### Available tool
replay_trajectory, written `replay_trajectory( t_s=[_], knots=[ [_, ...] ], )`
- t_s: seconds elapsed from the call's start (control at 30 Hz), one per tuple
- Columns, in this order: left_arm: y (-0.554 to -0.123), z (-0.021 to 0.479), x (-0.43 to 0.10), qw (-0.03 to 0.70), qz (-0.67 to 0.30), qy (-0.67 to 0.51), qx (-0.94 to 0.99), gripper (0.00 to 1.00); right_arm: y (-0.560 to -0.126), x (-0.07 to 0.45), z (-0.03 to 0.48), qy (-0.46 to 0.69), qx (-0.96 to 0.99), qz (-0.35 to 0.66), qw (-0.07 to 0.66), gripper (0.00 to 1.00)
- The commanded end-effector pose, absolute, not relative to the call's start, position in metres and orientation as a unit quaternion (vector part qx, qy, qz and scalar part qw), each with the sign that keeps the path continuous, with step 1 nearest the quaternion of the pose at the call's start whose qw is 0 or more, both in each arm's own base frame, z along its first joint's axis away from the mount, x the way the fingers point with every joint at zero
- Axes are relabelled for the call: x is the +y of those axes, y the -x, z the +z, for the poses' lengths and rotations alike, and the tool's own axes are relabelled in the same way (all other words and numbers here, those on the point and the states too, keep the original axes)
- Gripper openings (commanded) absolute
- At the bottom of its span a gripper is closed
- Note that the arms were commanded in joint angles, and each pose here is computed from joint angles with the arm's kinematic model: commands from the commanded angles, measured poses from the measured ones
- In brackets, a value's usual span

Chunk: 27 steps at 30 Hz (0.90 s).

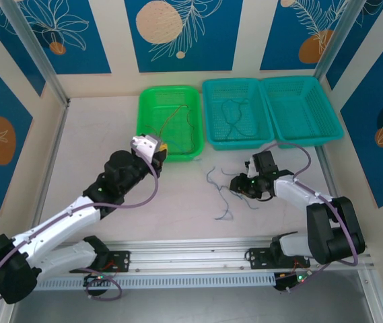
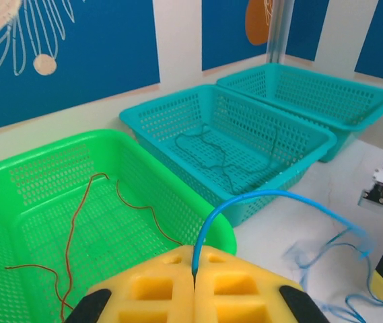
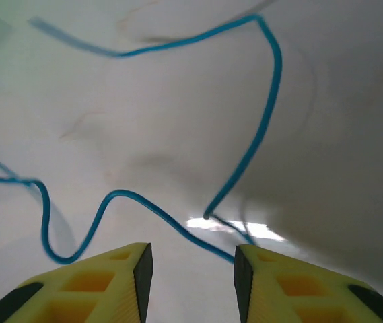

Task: Untangle the cables

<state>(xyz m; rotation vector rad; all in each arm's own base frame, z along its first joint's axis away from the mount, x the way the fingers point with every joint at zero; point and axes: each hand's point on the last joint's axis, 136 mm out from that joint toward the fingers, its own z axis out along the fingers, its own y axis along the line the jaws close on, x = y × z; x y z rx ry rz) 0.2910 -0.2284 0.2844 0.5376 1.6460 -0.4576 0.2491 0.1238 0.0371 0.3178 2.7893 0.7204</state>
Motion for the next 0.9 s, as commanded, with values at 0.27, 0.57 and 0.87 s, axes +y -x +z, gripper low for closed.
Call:
replay_trajectory(
  t_s=[0.27, 0.57, 0.87],
  knots=[
    [-0.279, 0.319, -0.237, 0.629, -0.286, -0.235, 0.684, 0.0, -0.266, 0.124, 0.089, -0.104, 0.937, 0.255, 0.215, 0.47],
    [-0.266, 0.338, -0.252, 0.622, -0.324, -0.272, 0.659, 0.0, -0.251, 0.201, 0.263, 0.198, 0.772, 0.343, 0.498, 0.83],
    [-0.268, 0.342, -0.255, 0.62, -0.328, -0.272, 0.659, 0.0, -0.211, 0.283, 0.278, 0.446, 0.587, 0.371, 0.565, 0.84]
  ],
)
